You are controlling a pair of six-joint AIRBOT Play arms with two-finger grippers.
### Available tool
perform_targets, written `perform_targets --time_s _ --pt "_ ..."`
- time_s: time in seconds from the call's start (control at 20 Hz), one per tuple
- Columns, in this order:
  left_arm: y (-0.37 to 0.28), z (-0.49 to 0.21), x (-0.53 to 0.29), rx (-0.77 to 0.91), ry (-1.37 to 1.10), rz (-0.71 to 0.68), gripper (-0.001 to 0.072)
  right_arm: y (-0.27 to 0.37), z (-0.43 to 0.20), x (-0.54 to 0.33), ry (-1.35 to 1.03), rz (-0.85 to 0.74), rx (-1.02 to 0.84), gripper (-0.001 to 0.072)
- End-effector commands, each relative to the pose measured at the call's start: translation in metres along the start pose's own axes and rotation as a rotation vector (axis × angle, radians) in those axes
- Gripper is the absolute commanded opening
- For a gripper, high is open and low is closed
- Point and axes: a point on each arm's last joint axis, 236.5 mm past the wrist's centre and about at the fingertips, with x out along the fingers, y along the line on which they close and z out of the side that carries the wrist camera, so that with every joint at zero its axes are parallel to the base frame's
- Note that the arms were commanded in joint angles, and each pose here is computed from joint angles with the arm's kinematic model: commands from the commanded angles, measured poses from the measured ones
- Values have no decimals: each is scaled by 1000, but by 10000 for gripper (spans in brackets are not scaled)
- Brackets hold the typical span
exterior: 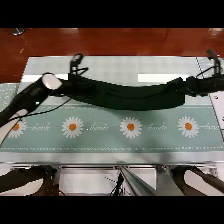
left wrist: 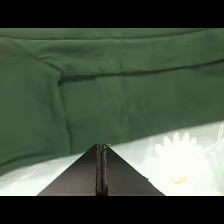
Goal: Fold the shirts.
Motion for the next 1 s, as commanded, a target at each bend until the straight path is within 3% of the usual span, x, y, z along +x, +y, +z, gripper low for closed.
perform_targets --time_s 0.0,0.25,0.45,0.55,0.75,0.95 --pt "-45 -26 59 8 134 -4 23 25 -54 -48 -104 -78 -19 24" --pt "-152 -52 128 -11 252 -182 25 58 -89 -87 -257 -77 -5 23" --pt "-239 -119 152 -12 400 -398 25 69 -95 -91 -261 -47 -7 24" --pt "-258 -146 152 28 446 -434 24 75 -89 -93 -291 -23 -8 24" --pt "-221 -86 142 -44 354 -412 25 76 -87 -92 -294 -14 -5 23" --pt "-103 23 89 -213 213 -362 24 98 -84 -80 -229 116 -5 23"
